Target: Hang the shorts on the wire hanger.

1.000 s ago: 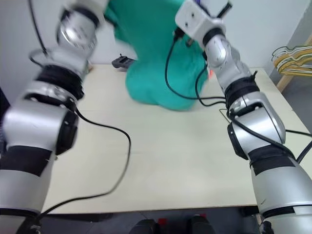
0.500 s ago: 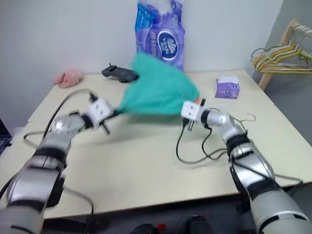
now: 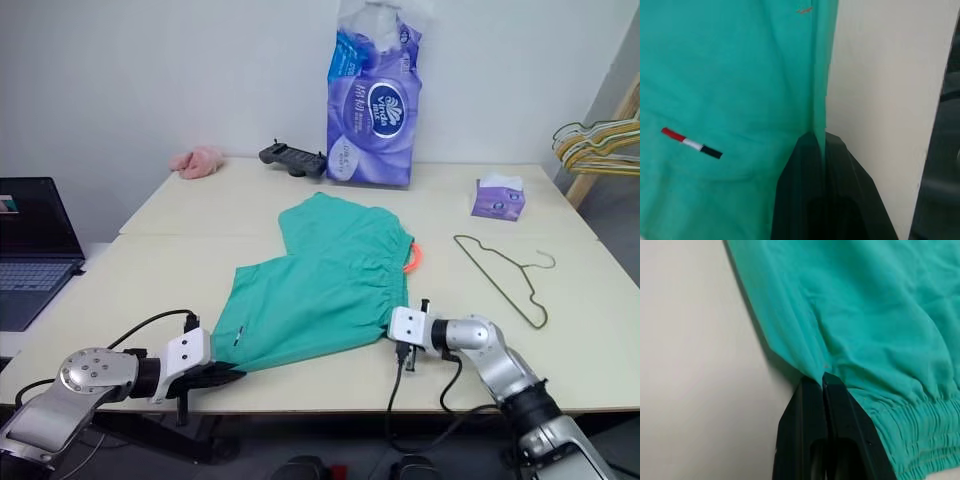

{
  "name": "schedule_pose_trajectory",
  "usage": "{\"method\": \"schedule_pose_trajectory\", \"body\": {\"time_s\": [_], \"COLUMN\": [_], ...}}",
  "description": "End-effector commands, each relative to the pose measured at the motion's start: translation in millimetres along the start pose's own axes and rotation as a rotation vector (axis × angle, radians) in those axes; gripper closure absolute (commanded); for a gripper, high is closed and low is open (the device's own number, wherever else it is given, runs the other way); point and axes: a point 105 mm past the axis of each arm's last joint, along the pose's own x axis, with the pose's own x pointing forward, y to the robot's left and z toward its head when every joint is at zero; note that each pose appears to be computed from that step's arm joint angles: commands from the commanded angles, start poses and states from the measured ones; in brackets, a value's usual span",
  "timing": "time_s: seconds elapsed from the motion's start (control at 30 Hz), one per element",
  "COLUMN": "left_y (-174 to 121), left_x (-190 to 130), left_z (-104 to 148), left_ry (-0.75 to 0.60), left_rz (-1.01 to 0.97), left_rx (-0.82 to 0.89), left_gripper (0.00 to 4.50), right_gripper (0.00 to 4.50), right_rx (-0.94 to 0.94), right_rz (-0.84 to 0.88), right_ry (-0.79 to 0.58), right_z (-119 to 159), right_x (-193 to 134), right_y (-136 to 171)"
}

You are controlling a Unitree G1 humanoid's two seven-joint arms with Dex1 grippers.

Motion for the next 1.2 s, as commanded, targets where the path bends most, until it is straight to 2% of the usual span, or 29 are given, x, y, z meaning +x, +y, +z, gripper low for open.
{"method": "schedule_pose_trajectory", "body": {"time_s": [0.03, 0.23, 0.5, 0.63, 0.9, 1.2], "left_y": [2, -18, -55, -57, -49, -48], "left_x": [-6, -4, -17, -21, -22, -25], "left_z": [-1, 3, -3, -1, -2, -6], "left_ry": [0.05, 0.042, 0.123, 0.134, 0.138, 0.165], "left_rz": [-0.008, -0.125, -0.339, -0.358, -0.326, -0.353], "left_rx": [0.035, 0.045, 0.005, 0.008, 0.018, 0.029], "left_gripper": [4.48, 4.48, 4.48, 4.48, 4.48, 4.48], "right_gripper": [4.5, 4.5, 4.5, 4.5, 4.5, 4.5], "right_rx": [0.015, 0.061, 0.11, 0.126, 0.229, 0.274], "right_rz": [-0.016, 0.028, 0.016, 0.05, 0.259, 0.305], "right_ry": [0.023, 0.095, 0.078, 0.078, 0.123, 0.105], "right_z": [6, -1, 8, 12, 12, 22], "right_x": [-26, -49, -47, -50, -71, -72], "right_y": [1, 25, 30, 33, 66, 68]}}
